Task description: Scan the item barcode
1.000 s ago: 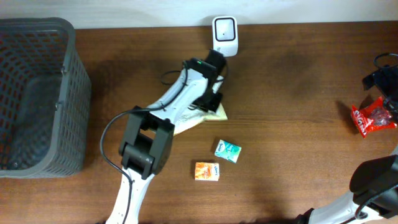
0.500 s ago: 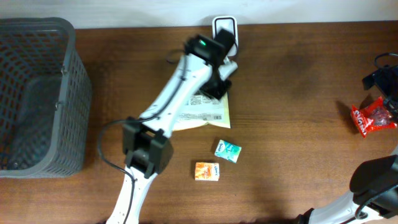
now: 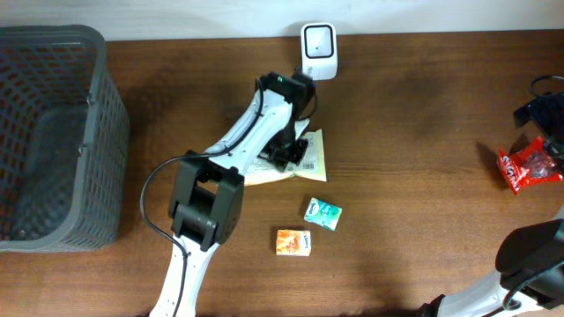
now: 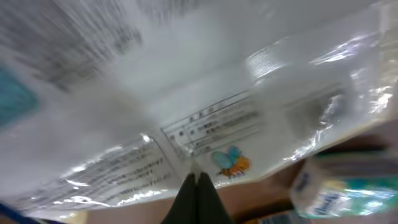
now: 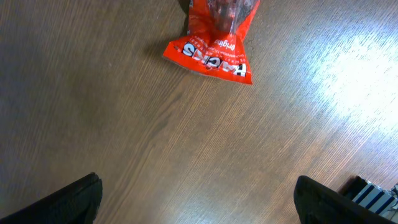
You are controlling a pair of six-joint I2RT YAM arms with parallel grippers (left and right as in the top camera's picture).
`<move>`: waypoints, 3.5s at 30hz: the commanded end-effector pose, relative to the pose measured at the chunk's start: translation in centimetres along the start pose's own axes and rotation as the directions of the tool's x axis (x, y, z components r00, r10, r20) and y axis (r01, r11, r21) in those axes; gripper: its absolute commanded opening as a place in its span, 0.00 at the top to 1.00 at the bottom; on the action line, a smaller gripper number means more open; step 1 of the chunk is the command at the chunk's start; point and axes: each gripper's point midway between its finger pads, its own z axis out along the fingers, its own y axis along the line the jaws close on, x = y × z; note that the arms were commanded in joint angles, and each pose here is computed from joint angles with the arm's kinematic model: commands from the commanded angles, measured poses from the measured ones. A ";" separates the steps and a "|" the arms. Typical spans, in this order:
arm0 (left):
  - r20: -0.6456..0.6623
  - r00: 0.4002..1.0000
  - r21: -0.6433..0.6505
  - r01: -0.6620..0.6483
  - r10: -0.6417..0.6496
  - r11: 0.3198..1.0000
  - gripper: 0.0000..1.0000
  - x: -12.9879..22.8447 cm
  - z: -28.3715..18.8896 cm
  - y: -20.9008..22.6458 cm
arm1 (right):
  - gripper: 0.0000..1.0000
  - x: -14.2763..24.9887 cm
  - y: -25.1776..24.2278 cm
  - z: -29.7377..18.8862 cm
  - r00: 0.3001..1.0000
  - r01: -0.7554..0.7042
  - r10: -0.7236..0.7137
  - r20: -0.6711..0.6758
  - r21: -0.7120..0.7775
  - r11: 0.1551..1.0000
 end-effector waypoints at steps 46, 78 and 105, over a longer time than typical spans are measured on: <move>-0.022 0.976 0.378 0.208 -0.216 0.902 0.00 0.4 0.0 7.5 | 0.02 0.1 0.1 0.0 1.000 0.002 -0.002 -0.001 0.000 1.000; 0.449 0.881 0.037 0.146 -0.147 0.989 1.00 -3.7 -14.5 12.1 | 0.02 0.1 0.1 0.0 1.000 0.003 -0.003 -0.001 0.000 1.000; 0.302 0.908 -0.571 -0.070 0.289 0.818 1.00 -4.4 -11.0 -2.1 | 0.02 0.1 0.1 0.0 1.000 0.003 -0.003 -0.001 0.000 1.000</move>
